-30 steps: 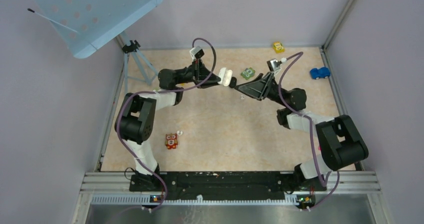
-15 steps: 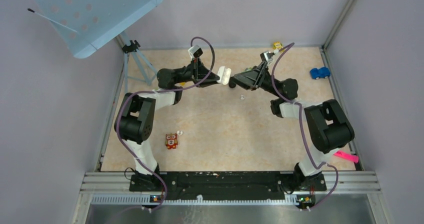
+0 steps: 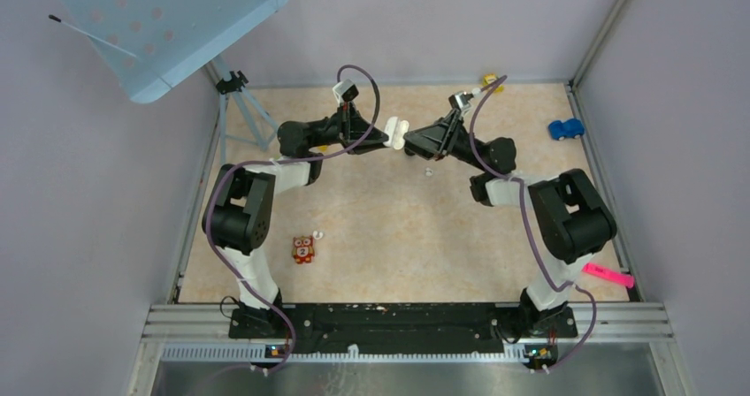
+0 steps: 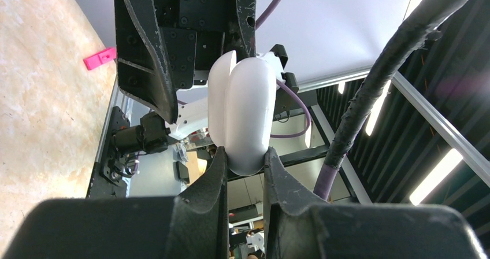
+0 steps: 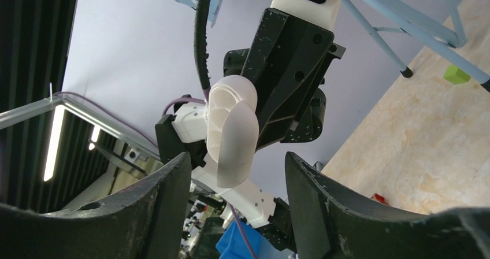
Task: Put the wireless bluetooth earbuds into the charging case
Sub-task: Pass from the left arm to the right
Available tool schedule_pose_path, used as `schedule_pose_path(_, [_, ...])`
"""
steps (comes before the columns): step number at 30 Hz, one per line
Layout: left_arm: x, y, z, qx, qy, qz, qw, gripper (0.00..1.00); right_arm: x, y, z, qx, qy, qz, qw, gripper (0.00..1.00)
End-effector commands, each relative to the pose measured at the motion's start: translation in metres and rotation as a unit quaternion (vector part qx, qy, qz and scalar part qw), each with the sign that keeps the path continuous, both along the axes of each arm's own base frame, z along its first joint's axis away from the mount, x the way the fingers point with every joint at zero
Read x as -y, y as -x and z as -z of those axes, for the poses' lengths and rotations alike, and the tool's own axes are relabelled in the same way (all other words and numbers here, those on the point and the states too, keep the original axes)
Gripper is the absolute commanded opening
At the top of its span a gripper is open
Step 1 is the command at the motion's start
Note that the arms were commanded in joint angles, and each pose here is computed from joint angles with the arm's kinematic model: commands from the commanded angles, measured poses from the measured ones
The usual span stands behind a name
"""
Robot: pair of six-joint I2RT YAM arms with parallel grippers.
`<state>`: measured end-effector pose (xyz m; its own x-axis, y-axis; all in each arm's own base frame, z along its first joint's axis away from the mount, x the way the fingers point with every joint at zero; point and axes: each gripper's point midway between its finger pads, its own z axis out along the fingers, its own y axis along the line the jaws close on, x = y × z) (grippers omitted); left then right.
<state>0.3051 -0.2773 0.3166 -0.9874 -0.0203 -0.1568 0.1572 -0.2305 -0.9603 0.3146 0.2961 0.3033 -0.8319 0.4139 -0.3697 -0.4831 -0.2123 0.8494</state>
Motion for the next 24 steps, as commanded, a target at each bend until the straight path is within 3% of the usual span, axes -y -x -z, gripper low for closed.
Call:
schedule_pose_path(1, [-0.0116,0.0324,-0.0408,0.131,0.056,0.004,0.990,0.00,0.0061,0.0197,-0.0426,0.127,-0.055,0.008,0.990,0.57])
schedule_pose_path(7, [-0.0117,0.0319,-0.0397,0.129,0.055,0.004,0.990,0.00,0.0055,0.0173,-0.0430,0.123,-0.058,0.009,0.991,0.49])
schedule_pose_path(24, [-0.0141,0.0326,-0.0399,0.131,0.055,0.000,0.990,0.00,0.0022,0.0134,-0.0455,0.118,-0.063,0.004,0.991,0.40])
